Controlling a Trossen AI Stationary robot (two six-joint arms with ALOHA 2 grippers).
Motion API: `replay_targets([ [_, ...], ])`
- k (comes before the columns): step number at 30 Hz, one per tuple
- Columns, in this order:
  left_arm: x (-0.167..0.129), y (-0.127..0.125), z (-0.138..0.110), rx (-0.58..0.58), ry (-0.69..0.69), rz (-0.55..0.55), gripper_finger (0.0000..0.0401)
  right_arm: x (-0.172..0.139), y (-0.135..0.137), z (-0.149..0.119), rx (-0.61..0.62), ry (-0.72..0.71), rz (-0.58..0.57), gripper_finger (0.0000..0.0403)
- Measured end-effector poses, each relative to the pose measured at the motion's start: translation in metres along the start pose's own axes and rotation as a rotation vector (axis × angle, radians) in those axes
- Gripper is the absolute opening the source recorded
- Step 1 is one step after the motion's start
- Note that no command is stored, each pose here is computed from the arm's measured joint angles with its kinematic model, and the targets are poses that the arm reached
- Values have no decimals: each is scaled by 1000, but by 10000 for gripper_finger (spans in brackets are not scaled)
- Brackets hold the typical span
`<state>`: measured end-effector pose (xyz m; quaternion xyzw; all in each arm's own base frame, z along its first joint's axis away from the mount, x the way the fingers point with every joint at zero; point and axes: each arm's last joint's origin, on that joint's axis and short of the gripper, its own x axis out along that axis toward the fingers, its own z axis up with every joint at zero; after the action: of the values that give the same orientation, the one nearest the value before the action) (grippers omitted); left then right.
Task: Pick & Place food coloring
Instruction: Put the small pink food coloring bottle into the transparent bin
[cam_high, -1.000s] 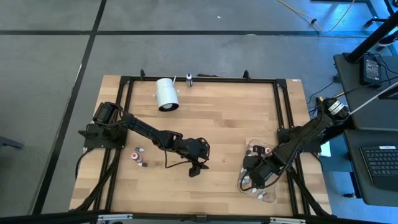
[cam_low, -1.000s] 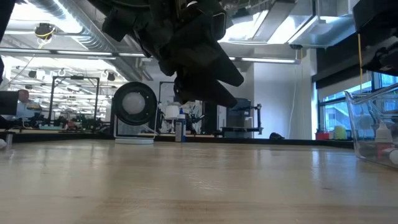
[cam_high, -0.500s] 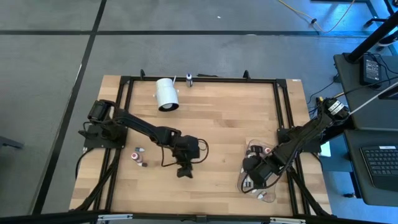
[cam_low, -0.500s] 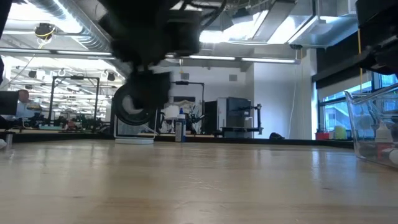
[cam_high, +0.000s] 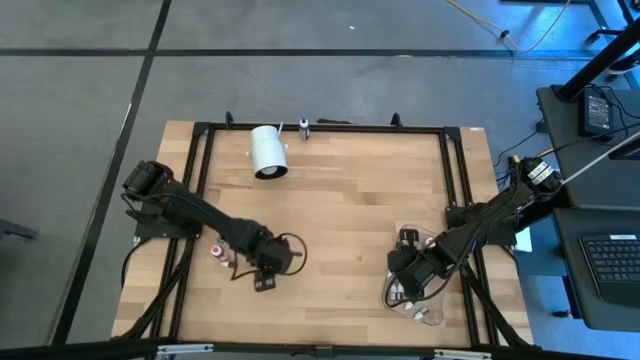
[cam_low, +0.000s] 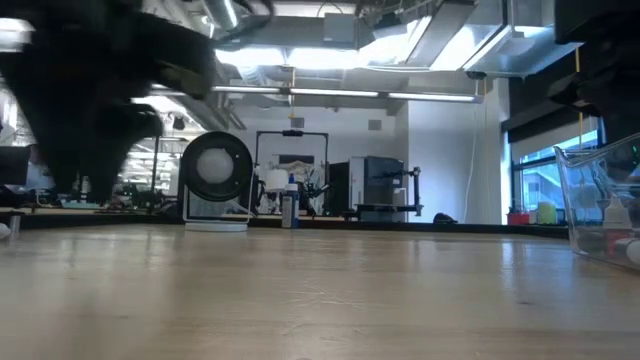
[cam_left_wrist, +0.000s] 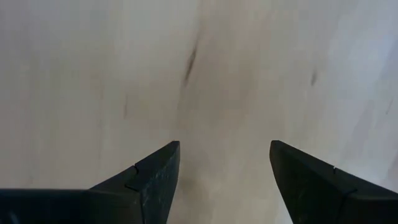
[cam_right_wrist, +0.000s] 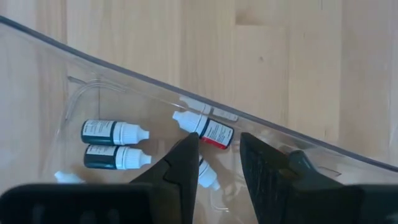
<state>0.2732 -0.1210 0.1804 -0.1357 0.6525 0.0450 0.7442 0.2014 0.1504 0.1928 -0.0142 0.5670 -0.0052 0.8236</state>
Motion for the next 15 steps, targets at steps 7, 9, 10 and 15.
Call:
replay_targets([
  [7,1,-24,-35,79,86,71,245,0,1,1,2,-7,5,119],
  [9,1,-27,-43,75,79,121,244,0,1,1,2,-7,5,119],
  [10,1,-28,-47,62,74,151,244,0,1,1,2,-8,6,119],
  [15,2,-28,-62,22,83,230,243,0,1,1,4,-13,9,119],
])
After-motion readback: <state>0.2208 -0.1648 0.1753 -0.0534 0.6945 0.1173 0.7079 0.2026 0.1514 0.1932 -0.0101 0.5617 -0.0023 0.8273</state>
